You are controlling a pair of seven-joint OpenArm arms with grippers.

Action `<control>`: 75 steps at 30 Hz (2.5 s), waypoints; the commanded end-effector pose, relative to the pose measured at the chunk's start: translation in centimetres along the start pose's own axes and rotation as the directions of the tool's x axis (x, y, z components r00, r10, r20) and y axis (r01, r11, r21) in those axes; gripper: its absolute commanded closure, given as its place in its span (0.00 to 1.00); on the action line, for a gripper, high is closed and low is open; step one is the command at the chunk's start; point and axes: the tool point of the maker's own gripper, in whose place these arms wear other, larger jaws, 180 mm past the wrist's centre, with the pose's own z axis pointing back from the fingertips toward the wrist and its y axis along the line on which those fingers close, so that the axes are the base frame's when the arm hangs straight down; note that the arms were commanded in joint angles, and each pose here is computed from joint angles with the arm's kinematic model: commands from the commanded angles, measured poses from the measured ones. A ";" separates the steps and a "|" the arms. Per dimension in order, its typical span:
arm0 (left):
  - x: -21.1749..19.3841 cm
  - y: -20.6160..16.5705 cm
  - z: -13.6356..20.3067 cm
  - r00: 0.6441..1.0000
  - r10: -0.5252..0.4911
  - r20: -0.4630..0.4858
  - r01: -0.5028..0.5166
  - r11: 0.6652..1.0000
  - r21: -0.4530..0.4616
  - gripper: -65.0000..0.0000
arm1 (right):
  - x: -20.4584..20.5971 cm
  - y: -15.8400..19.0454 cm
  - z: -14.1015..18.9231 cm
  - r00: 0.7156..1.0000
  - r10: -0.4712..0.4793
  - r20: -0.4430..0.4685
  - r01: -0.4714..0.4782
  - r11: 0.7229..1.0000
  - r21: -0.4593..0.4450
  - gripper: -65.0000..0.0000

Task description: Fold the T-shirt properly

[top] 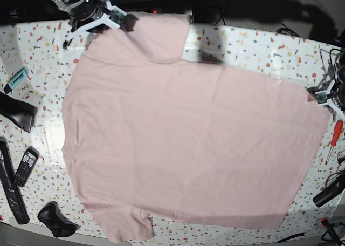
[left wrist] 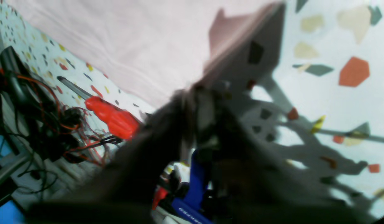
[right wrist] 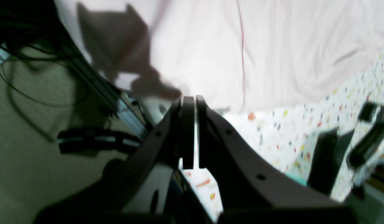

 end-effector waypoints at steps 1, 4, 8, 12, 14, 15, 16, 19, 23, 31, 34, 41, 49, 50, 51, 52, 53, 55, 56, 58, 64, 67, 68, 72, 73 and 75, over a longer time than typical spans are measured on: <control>-1.2 1.3 1.0 1.000 -0.007 -0.024 0.008 1.000 0.022 1.00 | 0.3 -0.5 0.3 1.000 0.010 0.014 -0.010 1.000 -0.019 1.00; -1.7 -0.2 0.8 0.999 -0.008 -0.047 0.008 1.000 -0.013 1.00 | 0.2 -0.6 0.3 1.000 0.011 0.013 -0.010 1.000 -0.019 1.00; -3.5 -3.7 0.5 0.991 -0.016 -0.133 0.006 0.997 -0.081 1.00 | 0.0 -0.8 0.3 1.000 0.029 0.009 -0.028 0.999 -0.020 1.00; -5.6 -7.0 0.8 0.974 -0.038 -0.225 0.004 0.989 -0.150 1.00 | -0.4 -1.1 0.4 0.998 0.057 0.002 -0.057 0.998 -0.021 1.00; -6.7 -8.2 1.2 0.963 -0.052 -0.263 0.005 0.985 -0.175 1.00 | -0.5 -1.0 0.4 0.998 0.068 0.001 -0.068 0.998 -0.015 1.00; -7.2 -8.6 1.4 0.959 -0.059 -0.278 0.007 0.983 -0.185 1.00 | -0.6 -0.9 0.4 0.997 0.074 0.000 -0.074 0.997 -0.008 1.00; -7.7 -8.9 1.7 0.953 -0.069 -0.296 0.011 0.981 -0.193 1.00 | -0.6 -0.7 0.4 0.997 0.080 0.000 -0.080 0.997 0.001 1.00; -9.1 -9.9 2.9 0.936 -0.110 -0.336 0.033 0.974 -0.225 1.00 | -0.7 -0.3 0.5 0.996 0.084 -0.003 -0.084 0.996 0.013 1.00; -9.5 -10.7 4.2 0.925 -0.165 -0.342 0.076 0.963 -0.258 1.00 | -1.2 0.7 0.8 0.996 0.084 -0.015 -0.083 0.996 0.041 1.00; -5.5 -9.9 3.7 0.955 -0.168 -0.246 0.117 0.971 -0.208 1.00 | -2.3 0.6 1.2 0.996 0.072 -0.051 -0.071 0.997 0.017 1.00; -4.5 -9.1 3.6 0.960 -0.167 -0.224 0.128 0.976 -0.177 1.00 | -1.7 0.3 1.2 0.999 0.046 -0.025 -0.046 0.999 -0.005 1.00; -4.1 -8.8 3.5 0.963 -0.166 -0.212 0.131 0.977 -0.168 1.00 | 0.4 1.1 1.0 0.996 -0.058 0.061 0.056 0.998 0.036 0.72; -4.1 -8.7 3.5 0.962 -0.168 -0.213 0.134 0.977 -0.168 1.00 | 2.5 0.0 -0.9 0.976 -0.180 0.122 0.174 0.983 0.057 0.71; -4.1 -8.7 3.5 0.962 -0.168 -0.213 0.134 0.977 -0.168 1.00 | 2.4 0.1 -1.4 0.975 -0.190 0.120 0.183 0.981 0.068 0.71; -4.1 -8.7 3.5 0.962 -0.168 -0.213 0.134 0.977 -0.168 1.00 | 2.3 0.1 -1.9 0.973 -0.202 0.114 0.195 0.978 0.074 0.71; -4.1 -8.7 3.5 0.962 -0.168 -0.213 0.134 0.977 -0.167 1.00 | 2.1 0.2 -2.4 0.971 -0.214 0.107 0.206 0.975 0.081 0.71; -4.1 -8.7 3.5 0.962 -0.168 -0.213 0.134 0.977 -0.168 1.00 | 2.0 0.2 -2.8 0.969 -0.223 0.102 0.215 0.973 0.086 0.71; -4.1 -8.7 3.5 0.962 -0.168 -0.213 0.134 0.977 -0.167 1.00 | 2.0 0.5 -3.6 0.967 -0.236 0.097 0.226 0.968 0.107 0.71; -4.1 -8.7 3.5 0.962 -0.168 -0.213 0.133 0.977 -0.168 1.00 | 2.0 0.7 -3.9 0.967 -0.236 0.094 0.225 0.967 0.120 0.71; -4.2 -8.7 3.5 0.962 -0.168 -0.214 0.134 0.977 -0.167 1.00 | 2.0 1.1 -4.6 0.968 -0.235 0.086 0.222 0.966 0.134 0.71; -4.1 -8.7 3.5 0.962 -0.168 -0.213 0.133 0.977 -0.167 1.00 | 1.1 2.2 -6.5 0.978 -0.206 0.022 0.200 0.965 0.168 0.73; -4.2 -8.7 3.5 0.962 -0.168 -0.214 0.134 0.977 -0.166 1.00 | 1.3 1.9 -6.8 0.980 -0.200 0.020 0.194 0.967 0.165 0.84; -4.2 -8.7 3.5 0.962 -0.168 -0.214 0.134 0.977 -0.165 1.00 | 1.3 1.8 -6.8 0.980 -0.200 0.023 0.194 0.967 0.163 0.89; -4.2 -8.7 3.5 0.962 -0.168 -0.215 0.134 0.977 -0.165 1.00 | 1.1 1.5 -6.8 0.985 -0.174 0.019 0.169 0.976 0.140 1.00; -4.2 -8.7 3.5 0.962 -0.168 -0.215 0.134 0.977 -0.165 1.00 | 1.1 1.2 -6.8 0.987 -0.160 0.023 0.156 0.980 0.127 1.00; -4.2 -8.7 3.6 0.961 -0.168 -0.218 0.133 0.977 -0.165 1.00 | 1.1 0.7 -6.7 0.991 -0.129 0.022 0.126 0.987 0.100 1.00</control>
